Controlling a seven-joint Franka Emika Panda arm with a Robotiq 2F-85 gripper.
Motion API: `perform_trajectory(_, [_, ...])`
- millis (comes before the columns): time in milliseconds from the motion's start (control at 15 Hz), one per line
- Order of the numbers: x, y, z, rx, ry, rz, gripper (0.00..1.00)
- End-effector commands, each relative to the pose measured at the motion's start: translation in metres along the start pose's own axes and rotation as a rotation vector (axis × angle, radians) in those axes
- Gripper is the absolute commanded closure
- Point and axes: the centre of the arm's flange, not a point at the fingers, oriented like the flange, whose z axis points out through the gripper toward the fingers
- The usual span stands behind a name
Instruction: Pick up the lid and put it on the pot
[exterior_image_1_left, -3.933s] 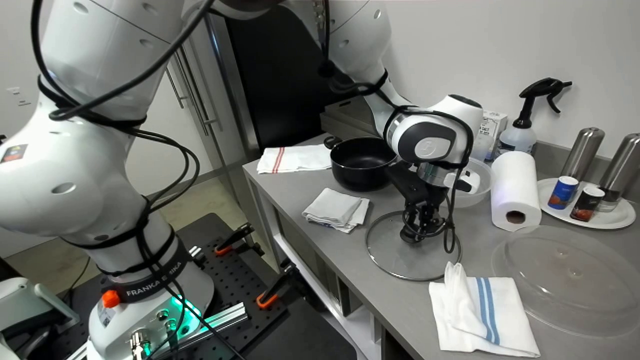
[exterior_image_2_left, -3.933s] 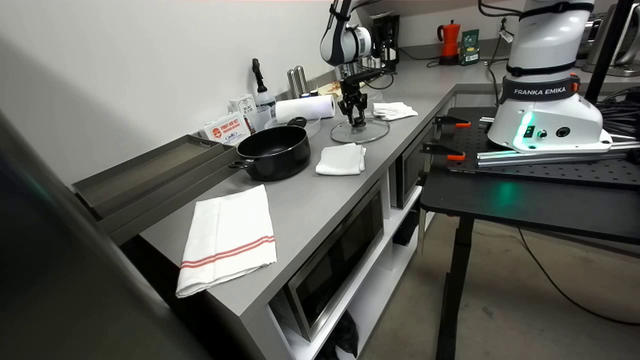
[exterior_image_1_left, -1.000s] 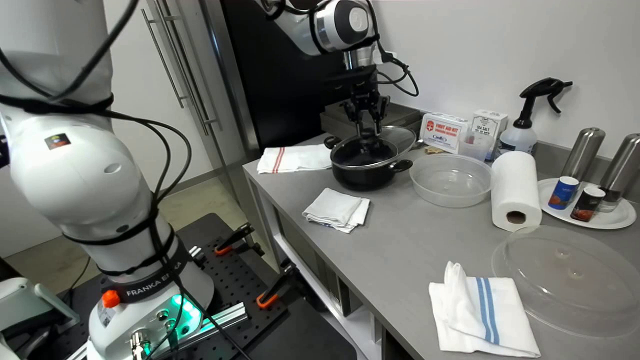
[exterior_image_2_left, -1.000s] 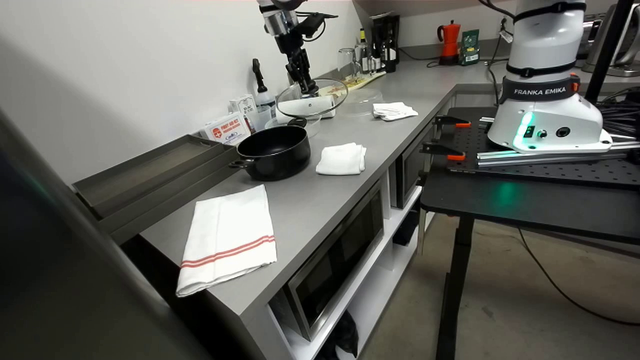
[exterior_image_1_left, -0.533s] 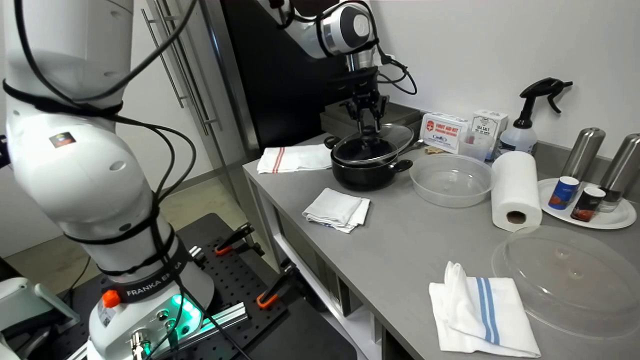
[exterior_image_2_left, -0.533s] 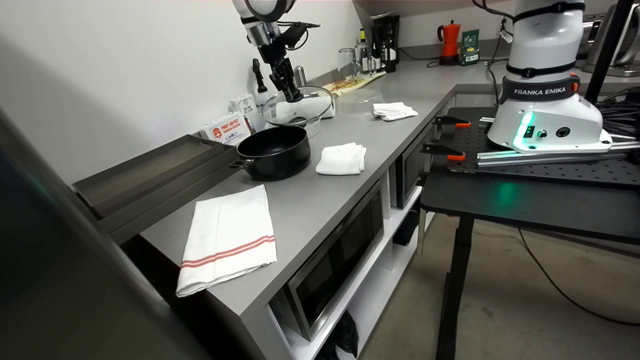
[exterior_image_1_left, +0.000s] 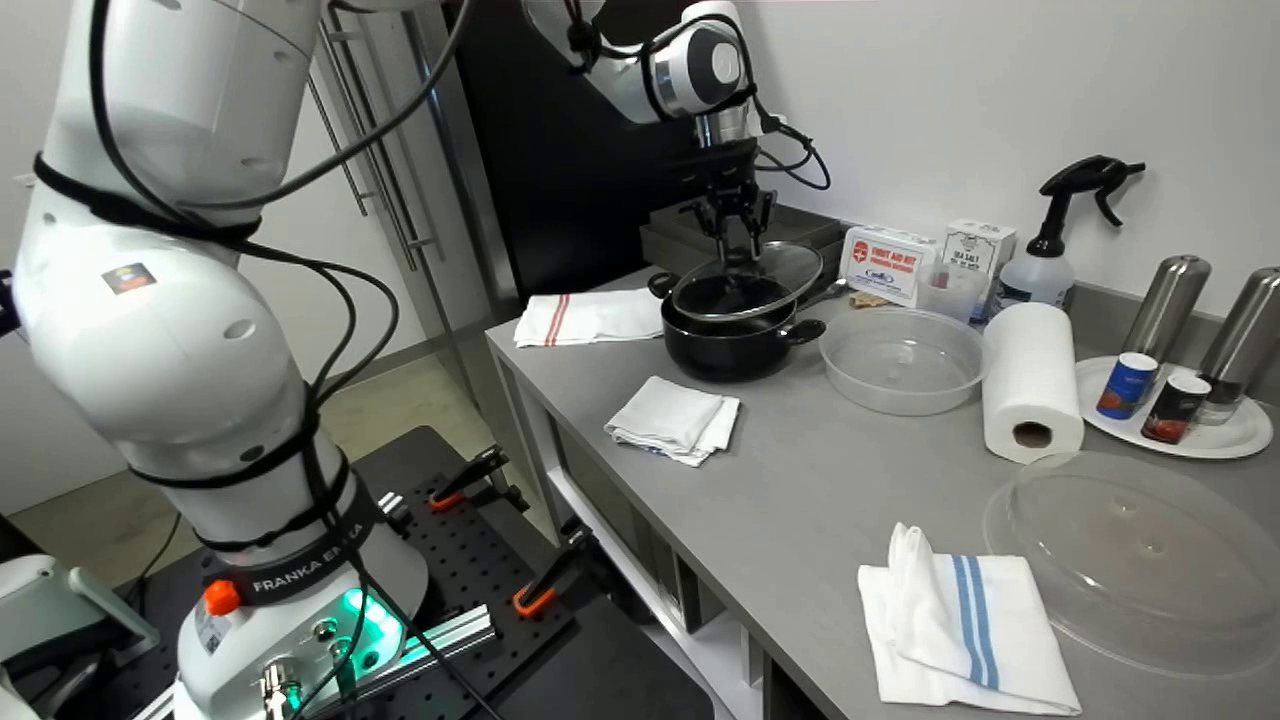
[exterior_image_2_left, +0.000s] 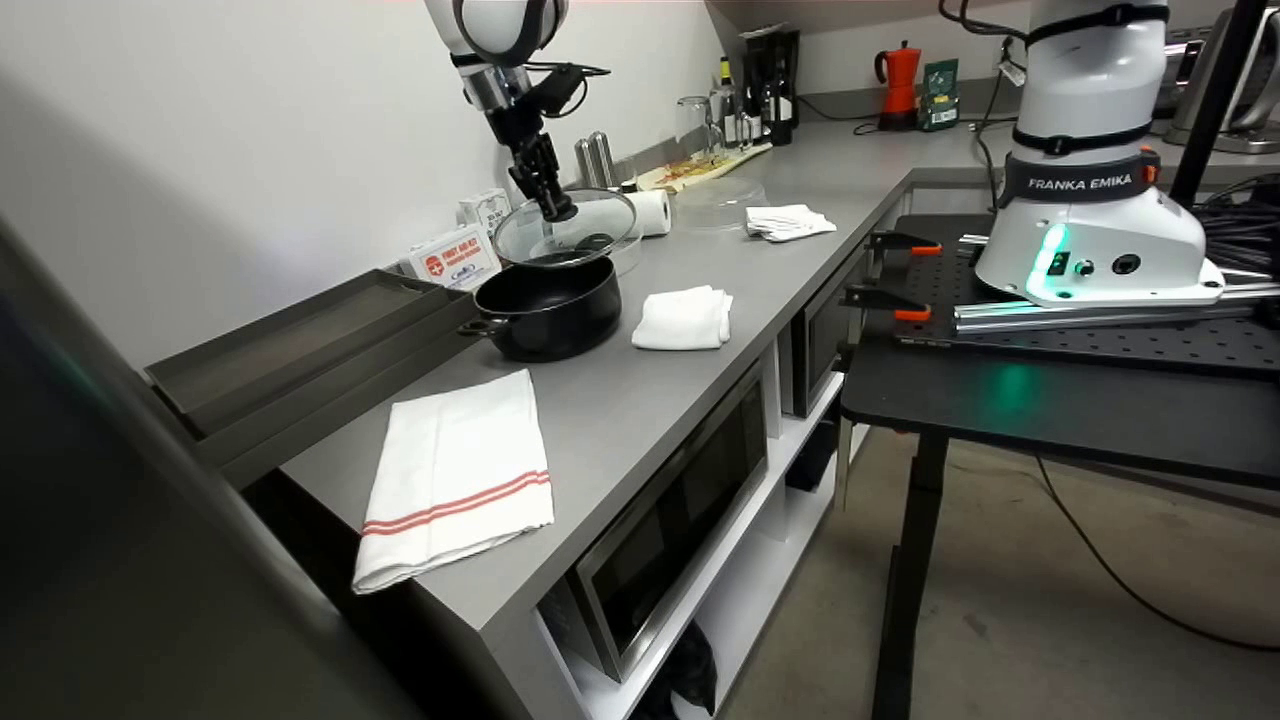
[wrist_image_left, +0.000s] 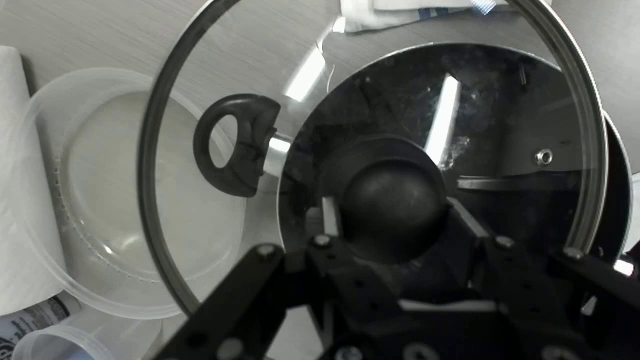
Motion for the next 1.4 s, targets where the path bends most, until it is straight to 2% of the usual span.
perform_trajectory(0, [0.030, -0.009, -0.007, 0.008, 0.004, -0.029, 0.74])
perform_trajectory(867, [0.050, -0.036, 0.013, 0.032, 0.006, -0.086, 0.74])
perform_trajectory(1333, [0.052, -0.043, 0.019, 0.118, -0.041, -0.142, 0.74])
